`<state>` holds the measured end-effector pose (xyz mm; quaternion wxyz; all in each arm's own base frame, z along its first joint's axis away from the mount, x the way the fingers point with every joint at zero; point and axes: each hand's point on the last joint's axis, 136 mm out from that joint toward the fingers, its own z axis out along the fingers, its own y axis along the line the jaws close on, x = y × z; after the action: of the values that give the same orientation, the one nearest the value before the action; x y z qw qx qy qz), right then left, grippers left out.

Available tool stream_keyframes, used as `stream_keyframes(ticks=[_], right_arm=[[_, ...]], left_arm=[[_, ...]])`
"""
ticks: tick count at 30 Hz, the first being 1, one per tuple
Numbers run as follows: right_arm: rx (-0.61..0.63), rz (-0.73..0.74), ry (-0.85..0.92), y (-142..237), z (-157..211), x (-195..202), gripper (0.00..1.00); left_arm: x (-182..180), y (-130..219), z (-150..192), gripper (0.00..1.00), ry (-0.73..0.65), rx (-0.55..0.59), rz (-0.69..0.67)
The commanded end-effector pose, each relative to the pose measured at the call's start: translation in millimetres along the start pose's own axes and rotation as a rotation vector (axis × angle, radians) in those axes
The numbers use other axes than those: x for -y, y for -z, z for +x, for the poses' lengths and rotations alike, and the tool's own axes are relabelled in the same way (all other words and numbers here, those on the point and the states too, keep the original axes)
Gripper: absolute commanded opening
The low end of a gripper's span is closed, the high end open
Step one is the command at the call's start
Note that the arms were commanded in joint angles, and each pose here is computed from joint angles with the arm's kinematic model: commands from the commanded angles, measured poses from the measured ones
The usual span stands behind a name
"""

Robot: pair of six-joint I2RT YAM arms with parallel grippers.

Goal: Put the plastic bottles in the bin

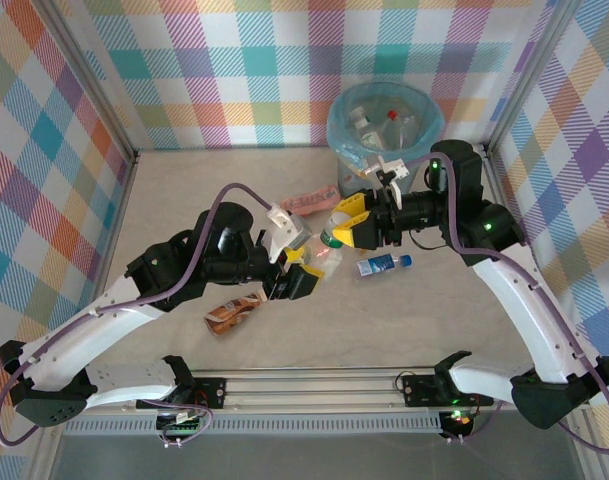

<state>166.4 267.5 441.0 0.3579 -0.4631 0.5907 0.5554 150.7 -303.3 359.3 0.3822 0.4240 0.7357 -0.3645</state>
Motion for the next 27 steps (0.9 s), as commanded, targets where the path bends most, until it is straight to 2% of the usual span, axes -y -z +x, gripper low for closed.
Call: stream_keyframes(ticks=[1, 4, 7, 10, 15, 21, 24, 27], right_arm=[[0.000, 0.008, 0.023, 2.0, -5.8, -5.0, 0.33], [0.004, 0.027, 0.019, 2.4, -8.0, -2.4, 0.29], [0.013, 0.066, 0.008, 3.1, -12.3, 3.1, 0.27], [0.011, 0.135, -0.013, 4.0, -15.3, 15.6, 0.25], [-0.006, 0.313, -0.025, 10.8, -22.6, 47.0, 0.24], [0.000, 0.538, -0.090, 32.7, -41.7, 108.3, 0.25], [0.049, 0.659, -0.143, 55.5, -60.7, 142.3, 0.24], [0.150, 0.752, -0.184, 83.0, -84.6, 170.5, 0.24]], left_arm=[[10.1, 14.4, -21.7, 0.64, -0.014, 0.084, 0.021], [8.0, 18.6, -24.8, 0.71, -0.013, 0.102, 0.003], [0.3, 20.6, -22.4, 0.83, -0.016, 0.102, -0.044], [-21.1, 23.7, -11.9, 0.91, -0.027, 0.086, -0.167], [-46.7, 40.0, -2.4, 0.95, -0.021, 0.107, -0.327], [-66.9, 63.7, 1.9, 0.99, -0.003, 0.150, -0.471], [-69.2, 74.8, 1.5, 1.00, 0.001, 0.164, -0.502], [-70.2, 87.2, 1.2, 1.00, 0.012, 0.184, -0.525]])
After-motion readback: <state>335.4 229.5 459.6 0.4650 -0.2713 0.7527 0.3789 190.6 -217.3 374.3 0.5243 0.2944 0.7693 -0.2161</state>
